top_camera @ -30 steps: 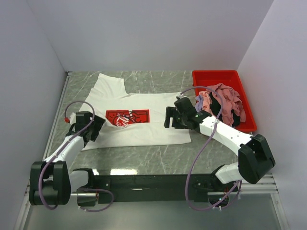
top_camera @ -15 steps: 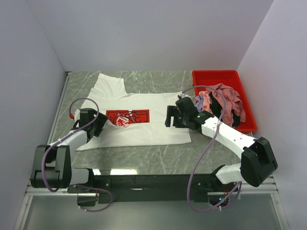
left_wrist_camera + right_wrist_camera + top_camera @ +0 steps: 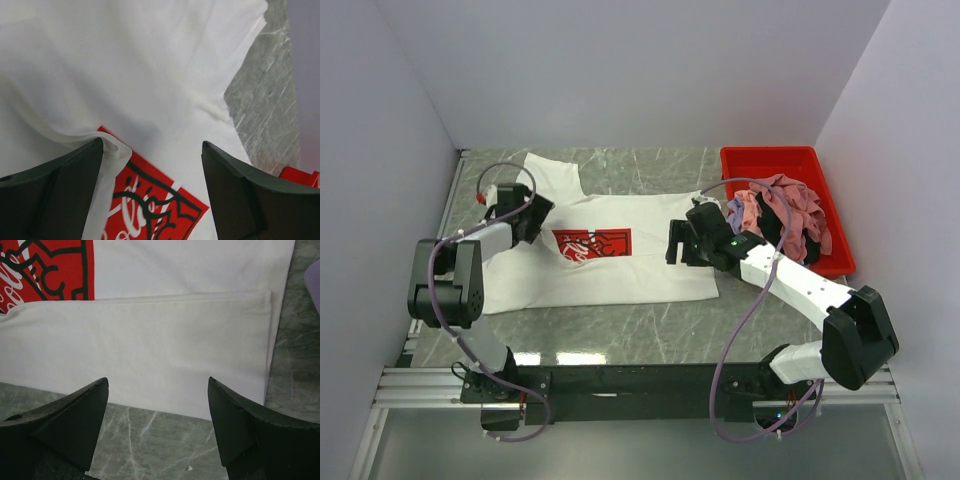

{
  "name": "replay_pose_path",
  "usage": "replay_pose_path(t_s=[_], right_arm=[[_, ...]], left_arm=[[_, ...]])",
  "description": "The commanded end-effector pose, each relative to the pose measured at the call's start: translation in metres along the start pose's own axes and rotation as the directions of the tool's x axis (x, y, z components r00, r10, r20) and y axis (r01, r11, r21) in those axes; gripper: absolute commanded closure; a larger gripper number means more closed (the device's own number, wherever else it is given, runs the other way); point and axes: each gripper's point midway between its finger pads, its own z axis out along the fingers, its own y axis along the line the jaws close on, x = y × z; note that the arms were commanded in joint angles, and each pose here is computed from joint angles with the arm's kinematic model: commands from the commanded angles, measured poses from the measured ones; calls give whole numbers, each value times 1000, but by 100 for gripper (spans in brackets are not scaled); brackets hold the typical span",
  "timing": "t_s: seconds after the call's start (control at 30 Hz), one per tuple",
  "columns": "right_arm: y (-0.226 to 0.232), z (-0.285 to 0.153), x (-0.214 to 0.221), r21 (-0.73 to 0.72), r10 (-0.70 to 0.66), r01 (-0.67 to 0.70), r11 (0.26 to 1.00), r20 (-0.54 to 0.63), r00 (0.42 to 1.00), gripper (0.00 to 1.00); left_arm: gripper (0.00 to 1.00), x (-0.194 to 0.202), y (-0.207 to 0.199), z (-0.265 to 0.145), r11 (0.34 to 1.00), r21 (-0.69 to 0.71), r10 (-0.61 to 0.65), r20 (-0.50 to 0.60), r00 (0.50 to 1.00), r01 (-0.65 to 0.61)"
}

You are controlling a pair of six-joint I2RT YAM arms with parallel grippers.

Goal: Fold and stack the t-shirts
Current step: Fold the tshirt

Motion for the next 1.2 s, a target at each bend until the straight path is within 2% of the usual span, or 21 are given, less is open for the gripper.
replay_pose_path(t_s=[0.0,0.03,0.3,0.5,0.73,0.9,1.07,1.17], right_arm=[[-1,-10,-17,3,7,-7,1000,64,998,14],[-2,-10,-17,6,7,-8,1000,66,998,14],[-2,-11,-16,6,4,-4,1000,62,998,14],[-3,-13,-16,1,7,-7,1000,66,998,14],[-5,-12,-11,6,3,-3,1000,58,998,13],[-6,-14,-13,9,0,-1,1000,72,997,13],[-7,-11,-13,16,-1,-1,1000,72,997,14],[-8,-10,-12,18,4,-6,1000,67,998,13]], left_arm=[[14,-12,-38,6,997,52,51,20,998,-52],[13,-8,-35,8,997,21,71,8,997,-71],[8,-23,-62,3,991,69,108,61,992,-112],[0,-19,-57,-24,987,57,150,62,987,-153],[1,41,-19,-36,982,36,188,-80,979,-186],[1,78,-17,-36,980,50,199,-143,970,-193],[0,86,-39,-24,980,71,195,-130,972,-187],[1,77,-46,-10,980,17,197,-69,978,-196]])
